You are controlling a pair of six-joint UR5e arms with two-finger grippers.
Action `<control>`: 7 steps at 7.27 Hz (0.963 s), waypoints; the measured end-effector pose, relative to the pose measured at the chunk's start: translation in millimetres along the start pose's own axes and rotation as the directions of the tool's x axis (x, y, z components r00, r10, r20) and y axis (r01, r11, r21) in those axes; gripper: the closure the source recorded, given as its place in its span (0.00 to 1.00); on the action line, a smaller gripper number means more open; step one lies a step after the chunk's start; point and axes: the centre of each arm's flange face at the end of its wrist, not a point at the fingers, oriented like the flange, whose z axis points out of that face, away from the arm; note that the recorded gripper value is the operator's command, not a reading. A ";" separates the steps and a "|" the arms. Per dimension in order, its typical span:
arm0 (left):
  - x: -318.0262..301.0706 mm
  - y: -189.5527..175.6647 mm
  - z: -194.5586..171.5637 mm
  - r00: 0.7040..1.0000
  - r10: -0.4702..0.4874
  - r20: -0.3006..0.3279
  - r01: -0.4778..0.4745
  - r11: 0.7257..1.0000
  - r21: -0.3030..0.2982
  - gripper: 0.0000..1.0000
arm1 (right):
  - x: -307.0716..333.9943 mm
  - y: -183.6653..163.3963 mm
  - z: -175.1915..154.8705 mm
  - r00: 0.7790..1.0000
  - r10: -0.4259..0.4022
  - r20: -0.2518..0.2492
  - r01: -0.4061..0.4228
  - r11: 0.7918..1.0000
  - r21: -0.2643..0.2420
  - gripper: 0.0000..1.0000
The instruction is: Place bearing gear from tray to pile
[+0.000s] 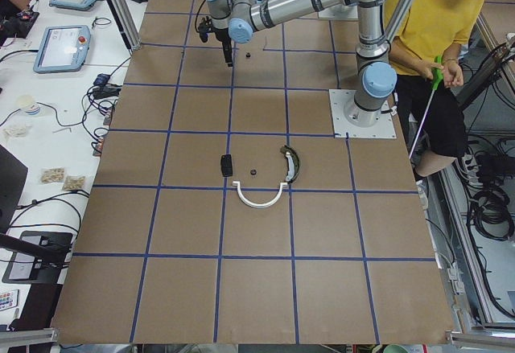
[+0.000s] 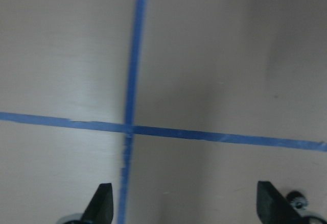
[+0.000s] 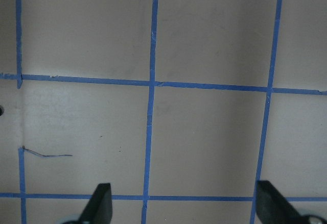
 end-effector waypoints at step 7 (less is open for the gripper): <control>91.3 47.7 80.7 0.996 0.084 -0.017 -0.085 0.992 -0.094 0.05 | -23.4 -1.0 -9.4 0.996 -0.017 0.092 0.014 0.999 0.032 0.00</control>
